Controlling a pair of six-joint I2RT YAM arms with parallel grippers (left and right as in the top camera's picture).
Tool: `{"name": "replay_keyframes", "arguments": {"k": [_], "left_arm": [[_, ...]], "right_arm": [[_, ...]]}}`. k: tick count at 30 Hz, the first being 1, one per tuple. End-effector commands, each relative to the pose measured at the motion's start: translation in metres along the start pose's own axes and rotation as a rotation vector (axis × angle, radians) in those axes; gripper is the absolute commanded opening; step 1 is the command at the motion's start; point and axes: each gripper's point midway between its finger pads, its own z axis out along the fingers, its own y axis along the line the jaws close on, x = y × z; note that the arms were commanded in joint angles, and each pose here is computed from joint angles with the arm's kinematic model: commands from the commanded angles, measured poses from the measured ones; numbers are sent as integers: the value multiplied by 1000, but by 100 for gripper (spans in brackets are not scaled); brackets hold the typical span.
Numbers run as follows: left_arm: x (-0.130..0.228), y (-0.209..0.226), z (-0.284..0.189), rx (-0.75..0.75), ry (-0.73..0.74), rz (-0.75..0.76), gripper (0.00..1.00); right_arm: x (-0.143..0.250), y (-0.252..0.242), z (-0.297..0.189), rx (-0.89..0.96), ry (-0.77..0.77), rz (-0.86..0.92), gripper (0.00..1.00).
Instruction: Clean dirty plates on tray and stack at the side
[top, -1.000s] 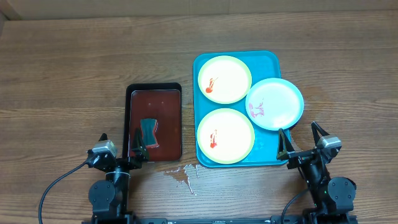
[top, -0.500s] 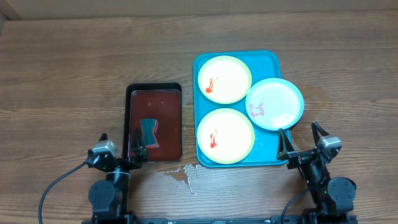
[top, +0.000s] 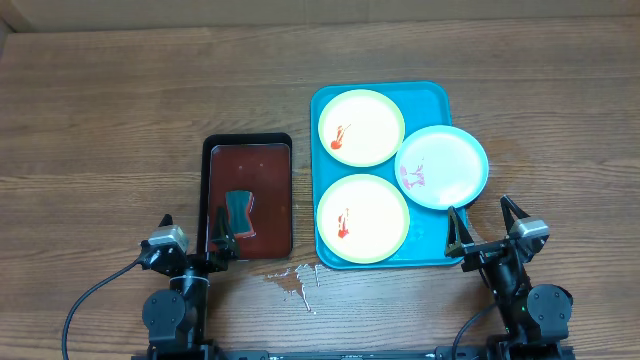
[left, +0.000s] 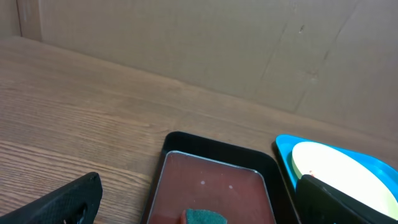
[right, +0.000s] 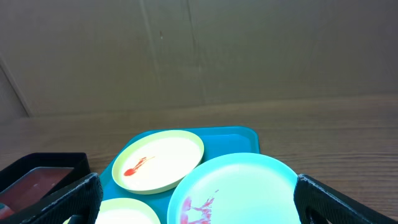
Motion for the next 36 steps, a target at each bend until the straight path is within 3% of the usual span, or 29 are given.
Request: {"name": "replay_keyframes", "arguments": {"k": [1, 17, 25, 32, 36], "left_arm": [[2, -1, 0, 5, 2, 18, 100], [2, -1, 0, 5, 2, 18, 100], [2, -1, 0, 5, 2, 18, 100], [2, -1, 0, 5, 2, 18, 100], [2, -1, 0, 5, 2, 18, 100]], "right_arm": [[3, -1, 0, 4, 2, -1, 100], [3, -1, 0, 4, 2, -1, 100], [-16, -2, 0, 11, -76, -12, 100], [-18, 24, -3, -130, -53, -18, 100], [-42, 31, -11, -134, -35, -15, 100]]}}
